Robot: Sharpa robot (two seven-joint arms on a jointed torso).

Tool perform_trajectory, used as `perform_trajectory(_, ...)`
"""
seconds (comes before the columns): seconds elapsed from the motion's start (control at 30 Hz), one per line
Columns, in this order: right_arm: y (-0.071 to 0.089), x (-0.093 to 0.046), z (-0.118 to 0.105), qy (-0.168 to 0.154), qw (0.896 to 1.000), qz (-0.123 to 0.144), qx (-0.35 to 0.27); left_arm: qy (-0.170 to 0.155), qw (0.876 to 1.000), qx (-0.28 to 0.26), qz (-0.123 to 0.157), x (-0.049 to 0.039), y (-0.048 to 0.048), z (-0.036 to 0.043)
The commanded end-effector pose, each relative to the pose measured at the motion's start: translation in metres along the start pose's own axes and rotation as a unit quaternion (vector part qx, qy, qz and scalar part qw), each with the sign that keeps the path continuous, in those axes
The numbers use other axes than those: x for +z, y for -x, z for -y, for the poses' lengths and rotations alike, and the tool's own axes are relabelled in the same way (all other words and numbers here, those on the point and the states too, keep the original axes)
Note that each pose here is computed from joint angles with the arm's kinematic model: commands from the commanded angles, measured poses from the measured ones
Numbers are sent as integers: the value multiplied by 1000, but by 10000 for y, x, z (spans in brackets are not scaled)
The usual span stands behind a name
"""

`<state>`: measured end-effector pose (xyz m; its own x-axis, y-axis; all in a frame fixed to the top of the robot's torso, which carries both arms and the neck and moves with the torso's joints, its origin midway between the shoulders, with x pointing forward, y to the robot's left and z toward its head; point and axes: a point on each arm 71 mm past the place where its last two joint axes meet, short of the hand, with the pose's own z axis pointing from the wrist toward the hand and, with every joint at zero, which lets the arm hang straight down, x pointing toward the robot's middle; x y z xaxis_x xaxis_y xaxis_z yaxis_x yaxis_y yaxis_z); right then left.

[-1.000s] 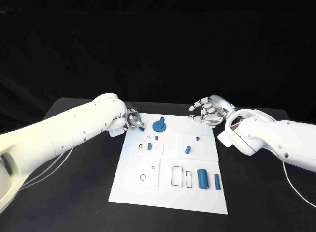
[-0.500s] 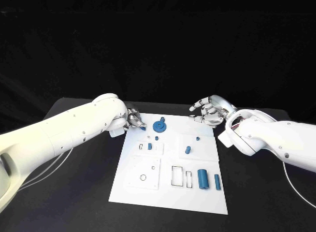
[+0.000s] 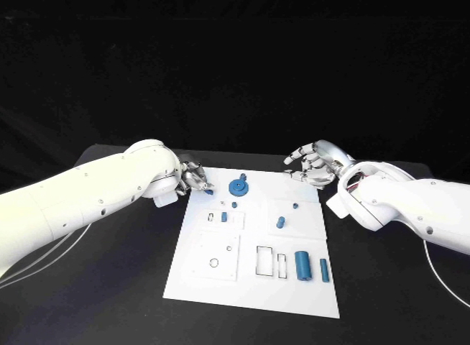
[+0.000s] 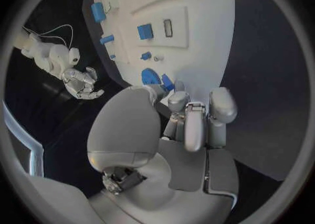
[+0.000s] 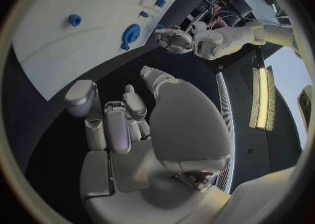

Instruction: Assemble the parts on the task board

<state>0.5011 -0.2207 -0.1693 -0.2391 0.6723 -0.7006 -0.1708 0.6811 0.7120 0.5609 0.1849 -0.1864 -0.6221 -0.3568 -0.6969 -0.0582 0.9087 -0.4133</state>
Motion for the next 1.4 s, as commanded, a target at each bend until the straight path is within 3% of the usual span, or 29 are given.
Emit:
perform_trajectory(0.03, -1, -6, -6, 5, 1000, -2, -4, -8, 1000, -6, 7, -61, -7, 28)
perform_trajectory(0.4, 3, -14, 0, 5, 1000, -2, -4, -35, 999, 10, 17, -246, -76, 68)
perform_trajectory(0.7, 14, -23, 13, 3, 1000, -1, -4, -67, 993, 57, 74, -350, -173, 80)
perform_trajectory(1.17, 24, -31, 24, 3, 1000, 0, -4, -87, 986, 110, 85, -370, -429, 53)
perform_trajectory(1.4, 23, -33, 24, 3, 1000, -1, -4, -84, 988, 101, 76, -374, -466, -4)
